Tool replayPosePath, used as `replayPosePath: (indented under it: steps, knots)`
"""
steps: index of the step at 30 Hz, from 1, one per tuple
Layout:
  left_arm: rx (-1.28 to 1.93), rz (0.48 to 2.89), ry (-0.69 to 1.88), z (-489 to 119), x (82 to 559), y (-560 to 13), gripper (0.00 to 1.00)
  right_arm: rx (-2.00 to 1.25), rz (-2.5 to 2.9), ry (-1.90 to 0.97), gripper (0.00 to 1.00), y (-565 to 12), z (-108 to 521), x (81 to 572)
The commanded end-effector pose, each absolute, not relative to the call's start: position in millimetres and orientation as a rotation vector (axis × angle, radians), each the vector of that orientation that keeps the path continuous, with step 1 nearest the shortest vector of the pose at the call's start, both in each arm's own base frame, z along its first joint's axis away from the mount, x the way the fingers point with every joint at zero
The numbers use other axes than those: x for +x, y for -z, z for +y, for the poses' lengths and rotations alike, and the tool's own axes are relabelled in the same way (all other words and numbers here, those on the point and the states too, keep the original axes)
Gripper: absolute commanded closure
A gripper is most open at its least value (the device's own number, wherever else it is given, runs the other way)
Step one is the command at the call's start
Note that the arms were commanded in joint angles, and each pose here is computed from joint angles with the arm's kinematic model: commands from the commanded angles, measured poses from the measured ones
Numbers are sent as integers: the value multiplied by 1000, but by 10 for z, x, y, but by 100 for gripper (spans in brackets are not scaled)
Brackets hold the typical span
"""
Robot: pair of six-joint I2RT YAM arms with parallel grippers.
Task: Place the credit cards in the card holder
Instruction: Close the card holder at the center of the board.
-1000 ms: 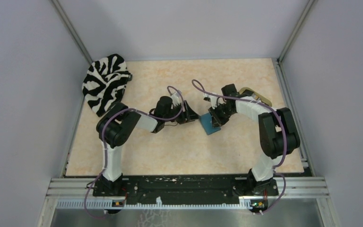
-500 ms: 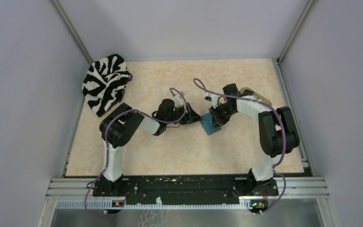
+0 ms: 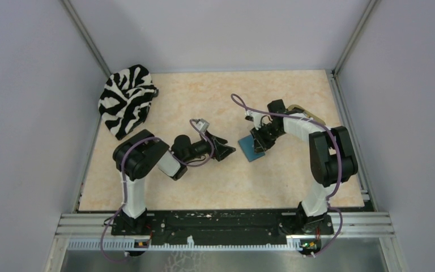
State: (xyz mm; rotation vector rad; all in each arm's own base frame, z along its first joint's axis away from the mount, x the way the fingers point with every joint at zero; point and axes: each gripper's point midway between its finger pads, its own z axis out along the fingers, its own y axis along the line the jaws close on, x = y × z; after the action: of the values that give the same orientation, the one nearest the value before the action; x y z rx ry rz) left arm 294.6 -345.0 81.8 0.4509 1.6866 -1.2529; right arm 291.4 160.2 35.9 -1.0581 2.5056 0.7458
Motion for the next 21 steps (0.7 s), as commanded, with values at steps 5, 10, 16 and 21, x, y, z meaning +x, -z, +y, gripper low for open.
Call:
replayPosePath:
  steps: [5, 10, 16, 21]
  knots:
    - [637, 1479, 1309, -3644, 2990, -995, 19, -1092, 2501, -739, 80, -345, 1578, 2932]
    - [660, 1586, 1288, -3765, 3148, -762, 21, -1093, 2496, -752, 80, -364, 1592, 2930]
    - [626, 1729, 1292, -3872, 3291, -523, 28, -1095, 2488, -762, 79, -390, 1607, 2926]
    - [575, 1838, 1260, -3909, 3406, -375, 35, -1098, 2476, -776, 80, -417, 1624, 2916]
